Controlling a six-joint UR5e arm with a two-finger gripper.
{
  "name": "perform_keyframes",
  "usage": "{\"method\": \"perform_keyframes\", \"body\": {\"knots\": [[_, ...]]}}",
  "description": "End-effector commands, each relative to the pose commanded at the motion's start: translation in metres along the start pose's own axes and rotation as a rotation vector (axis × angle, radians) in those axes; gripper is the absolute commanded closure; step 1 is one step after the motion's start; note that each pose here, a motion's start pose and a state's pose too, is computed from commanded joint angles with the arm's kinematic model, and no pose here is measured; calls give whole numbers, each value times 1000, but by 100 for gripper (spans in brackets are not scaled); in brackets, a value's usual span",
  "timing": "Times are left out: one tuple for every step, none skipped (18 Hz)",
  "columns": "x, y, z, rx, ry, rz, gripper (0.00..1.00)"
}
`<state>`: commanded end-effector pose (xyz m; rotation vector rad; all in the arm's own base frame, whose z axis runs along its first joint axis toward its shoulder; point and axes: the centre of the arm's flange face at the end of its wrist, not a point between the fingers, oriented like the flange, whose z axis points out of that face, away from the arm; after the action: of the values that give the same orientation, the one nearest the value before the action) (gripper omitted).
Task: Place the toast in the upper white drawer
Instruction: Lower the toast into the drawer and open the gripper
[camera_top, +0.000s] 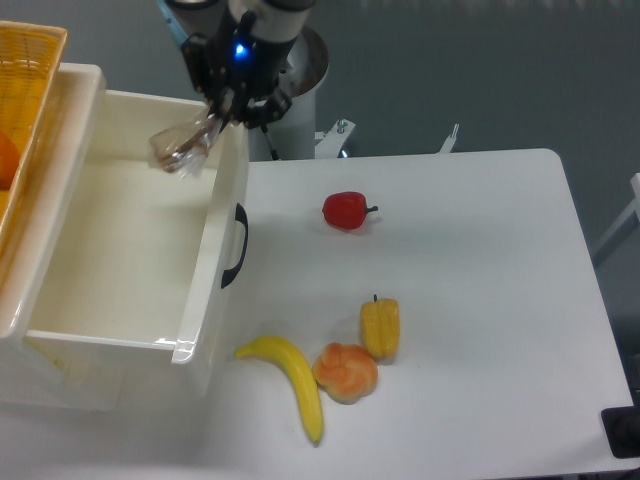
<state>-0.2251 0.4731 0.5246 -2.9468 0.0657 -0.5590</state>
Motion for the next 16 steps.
{"method": "perform_keyframes", "body": {"knots": [[2,-3,4,-5,6,5,100],[3,-5,6,-6,10,2,100],[2,-6,7,-6,10,-3,100],[4,-9,8,-3,6,-3,100],[5,-13,12,-8,8,-6,100],[4,-15,15,-10,8,-12,100],[5,-17,18,-12,9,-16,100],[6,-20,22,-18,15,-14,100],[7,-22,25,-22,18,-9,100],[9,-24,28,-28,22,-9,100],[9,-26,32,-34,26,-13,100],[10,-27,35,-38,30,-16,100],[13,-29,40,-48,34,-16,100],[17,-30,44,-57,38,-18,97],[17,-29,46,-60,39,-16,78],[16,-30,45,-54,33,-8,61]]}}
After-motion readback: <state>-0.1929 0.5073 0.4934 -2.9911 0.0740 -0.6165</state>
